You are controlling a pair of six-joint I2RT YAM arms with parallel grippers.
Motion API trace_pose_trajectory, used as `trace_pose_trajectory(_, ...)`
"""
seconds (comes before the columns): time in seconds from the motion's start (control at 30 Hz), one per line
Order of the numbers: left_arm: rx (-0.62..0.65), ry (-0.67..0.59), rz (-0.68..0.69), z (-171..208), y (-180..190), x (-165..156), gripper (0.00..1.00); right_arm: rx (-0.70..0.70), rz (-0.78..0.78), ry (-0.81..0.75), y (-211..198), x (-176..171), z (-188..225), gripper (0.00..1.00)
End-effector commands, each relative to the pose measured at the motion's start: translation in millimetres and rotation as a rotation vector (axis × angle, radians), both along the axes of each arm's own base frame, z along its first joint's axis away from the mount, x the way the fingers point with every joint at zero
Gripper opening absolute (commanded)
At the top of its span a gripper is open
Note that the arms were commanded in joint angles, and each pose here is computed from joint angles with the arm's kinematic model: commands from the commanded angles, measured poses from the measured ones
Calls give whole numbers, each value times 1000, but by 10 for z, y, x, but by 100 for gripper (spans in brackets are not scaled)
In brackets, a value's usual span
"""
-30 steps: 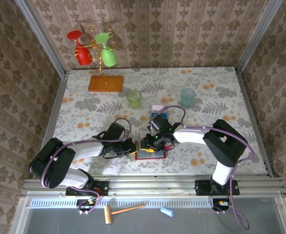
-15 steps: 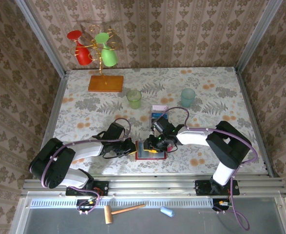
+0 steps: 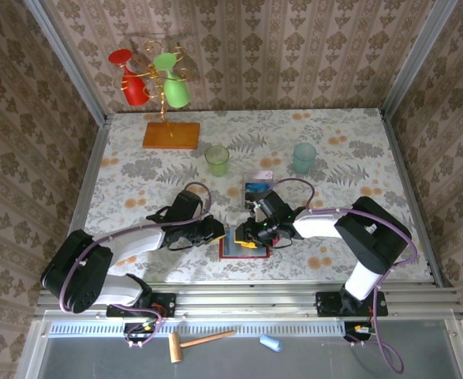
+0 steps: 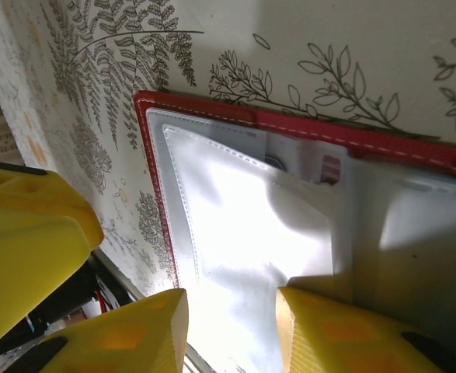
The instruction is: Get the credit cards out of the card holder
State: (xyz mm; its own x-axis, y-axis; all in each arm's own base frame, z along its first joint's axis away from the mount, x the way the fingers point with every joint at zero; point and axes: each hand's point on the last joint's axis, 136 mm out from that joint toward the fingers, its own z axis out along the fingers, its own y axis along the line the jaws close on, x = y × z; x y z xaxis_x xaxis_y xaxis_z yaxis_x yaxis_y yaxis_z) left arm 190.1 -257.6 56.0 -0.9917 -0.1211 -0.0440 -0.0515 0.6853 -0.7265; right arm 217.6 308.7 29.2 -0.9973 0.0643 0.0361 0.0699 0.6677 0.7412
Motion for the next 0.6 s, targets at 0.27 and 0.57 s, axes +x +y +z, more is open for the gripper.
trace_pose_trajectory(0.27, -26, 48, -27, -107, -203, -8, 25, 17, -47, 46, -148, -35, -172, 35)
trace_pose_trajectory(0.57, -32, 60, -34, -144, -261, -14, 23, 36, -56, 53, -164, -45, -208, 35)
